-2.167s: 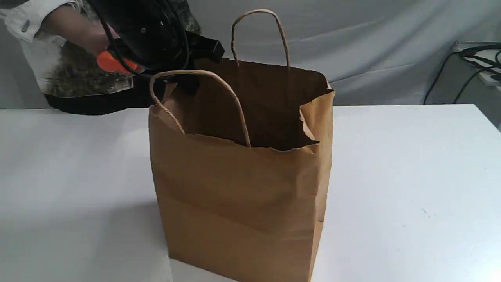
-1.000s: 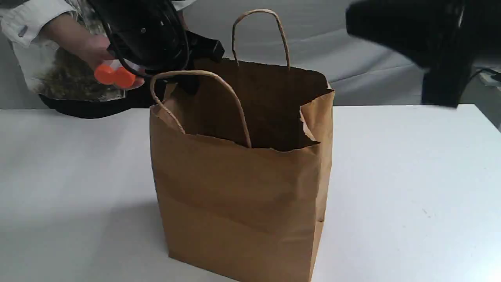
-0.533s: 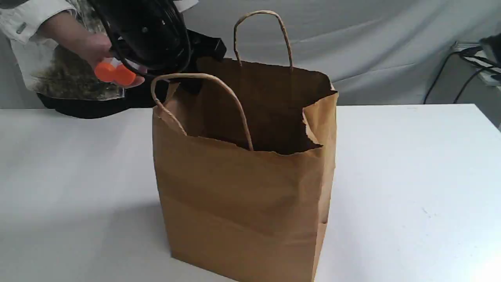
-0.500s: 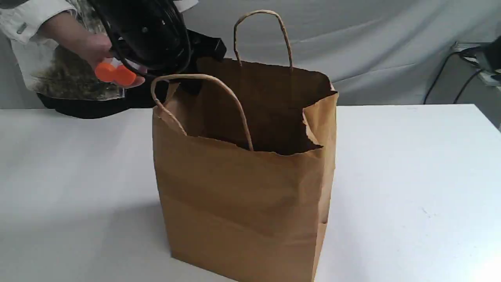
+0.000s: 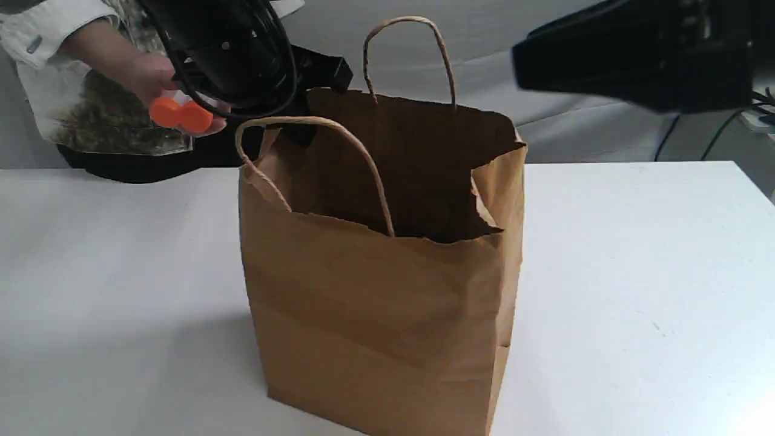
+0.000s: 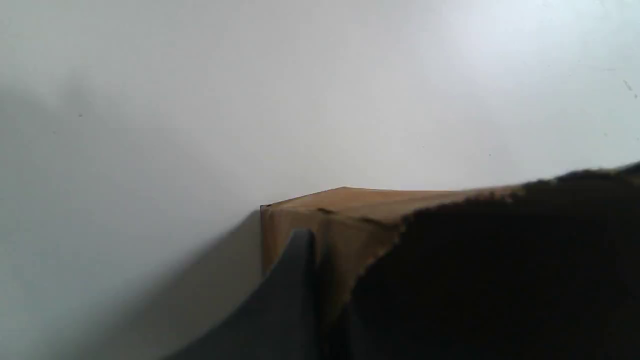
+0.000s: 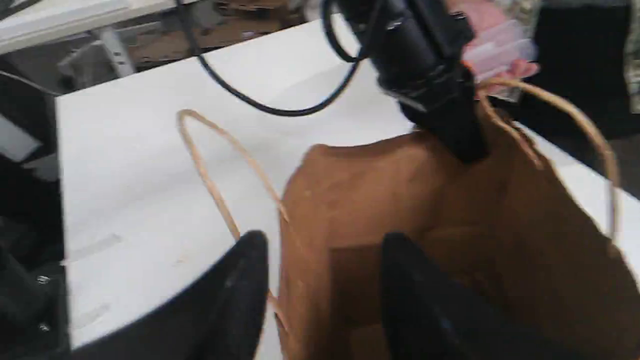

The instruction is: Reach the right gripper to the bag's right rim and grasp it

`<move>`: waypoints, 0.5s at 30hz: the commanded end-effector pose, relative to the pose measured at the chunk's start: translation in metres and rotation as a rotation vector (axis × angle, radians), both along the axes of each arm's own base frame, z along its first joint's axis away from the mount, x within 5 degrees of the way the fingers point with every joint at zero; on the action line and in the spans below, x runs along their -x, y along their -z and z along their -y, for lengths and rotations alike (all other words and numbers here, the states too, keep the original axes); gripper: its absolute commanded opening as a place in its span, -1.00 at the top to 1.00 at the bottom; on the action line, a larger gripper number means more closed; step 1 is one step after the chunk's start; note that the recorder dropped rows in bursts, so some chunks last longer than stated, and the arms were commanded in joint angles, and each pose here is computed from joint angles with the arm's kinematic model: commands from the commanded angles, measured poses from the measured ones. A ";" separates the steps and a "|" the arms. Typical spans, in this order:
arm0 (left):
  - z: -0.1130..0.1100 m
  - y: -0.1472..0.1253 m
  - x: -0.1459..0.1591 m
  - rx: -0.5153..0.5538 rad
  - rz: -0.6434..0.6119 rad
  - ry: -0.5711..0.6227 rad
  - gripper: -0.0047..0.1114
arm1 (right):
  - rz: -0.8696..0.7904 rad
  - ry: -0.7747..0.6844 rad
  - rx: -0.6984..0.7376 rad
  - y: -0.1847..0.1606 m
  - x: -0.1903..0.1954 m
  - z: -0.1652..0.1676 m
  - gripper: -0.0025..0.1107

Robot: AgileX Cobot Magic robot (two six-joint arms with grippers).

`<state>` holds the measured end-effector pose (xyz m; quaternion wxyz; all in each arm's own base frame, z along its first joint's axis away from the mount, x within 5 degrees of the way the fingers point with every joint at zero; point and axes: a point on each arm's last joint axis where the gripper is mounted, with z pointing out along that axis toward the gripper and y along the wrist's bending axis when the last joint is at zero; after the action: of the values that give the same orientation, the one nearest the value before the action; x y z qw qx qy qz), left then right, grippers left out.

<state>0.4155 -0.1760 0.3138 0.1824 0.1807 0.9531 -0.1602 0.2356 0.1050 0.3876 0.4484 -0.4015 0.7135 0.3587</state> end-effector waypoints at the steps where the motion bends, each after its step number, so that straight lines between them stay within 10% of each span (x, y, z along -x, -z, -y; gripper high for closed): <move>1: 0.002 -0.004 0.001 0.019 0.007 0.002 0.92 | -0.006 -0.060 -0.066 0.007 -0.012 -0.012 -0.15; 15: 0.002 -0.004 0.001 0.022 0.004 -0.006 0.92 | 0.077 -0.233 0.092 0.047 -0.018 -0.072 -0.22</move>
<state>0.4154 -0.1764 0.3139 0.1820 0.1803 0.9528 -0.1627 0.2509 0.1747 0.3404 0.3964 -0.5102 0.6588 0.3854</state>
